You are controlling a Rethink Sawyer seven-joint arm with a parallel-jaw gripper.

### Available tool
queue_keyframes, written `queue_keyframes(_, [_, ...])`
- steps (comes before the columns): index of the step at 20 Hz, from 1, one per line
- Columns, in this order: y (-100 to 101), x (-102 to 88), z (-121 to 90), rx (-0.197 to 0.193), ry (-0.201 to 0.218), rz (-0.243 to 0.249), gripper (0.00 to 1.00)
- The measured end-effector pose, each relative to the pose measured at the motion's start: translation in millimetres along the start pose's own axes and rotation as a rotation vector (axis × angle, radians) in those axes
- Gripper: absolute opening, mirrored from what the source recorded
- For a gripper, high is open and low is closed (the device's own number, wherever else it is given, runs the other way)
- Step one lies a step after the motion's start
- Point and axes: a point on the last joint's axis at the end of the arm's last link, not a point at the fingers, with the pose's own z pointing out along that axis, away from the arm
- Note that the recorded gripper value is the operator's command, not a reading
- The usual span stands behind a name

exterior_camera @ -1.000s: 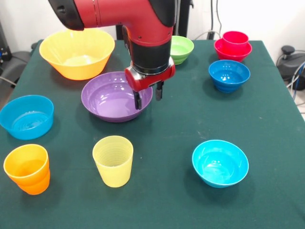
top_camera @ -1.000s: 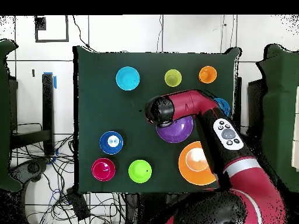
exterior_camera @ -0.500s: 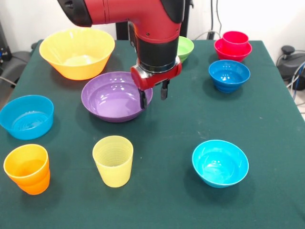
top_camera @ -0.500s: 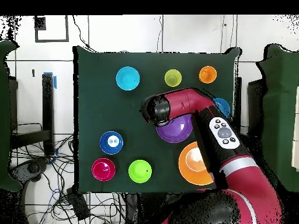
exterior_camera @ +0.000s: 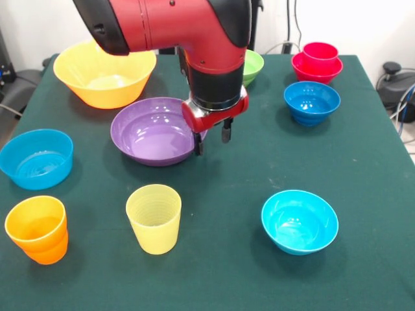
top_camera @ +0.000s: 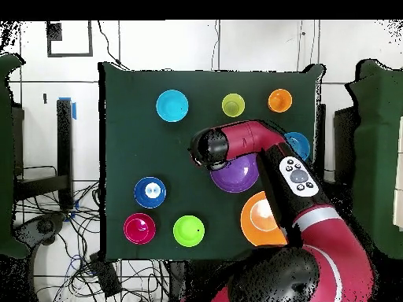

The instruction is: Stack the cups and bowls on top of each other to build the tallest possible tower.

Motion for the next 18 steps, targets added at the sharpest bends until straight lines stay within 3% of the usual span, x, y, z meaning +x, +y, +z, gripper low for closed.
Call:
queue_keyframes(5, [-4, 2.3, 8, -0.003, 0.006, 0.011, 1.00])
queue_keyframes(12, [-16, 10.7, 4, 0.011, 0.011, 0.029, 1.00])
queue_keyframes(14, [-20, 13.7, 0, 0.015, 0.011, 0.033, 1.00])
queue_keyframes(18, [-22, 26.9, -26, 0.032, 0.013, 0.033, 1.00])
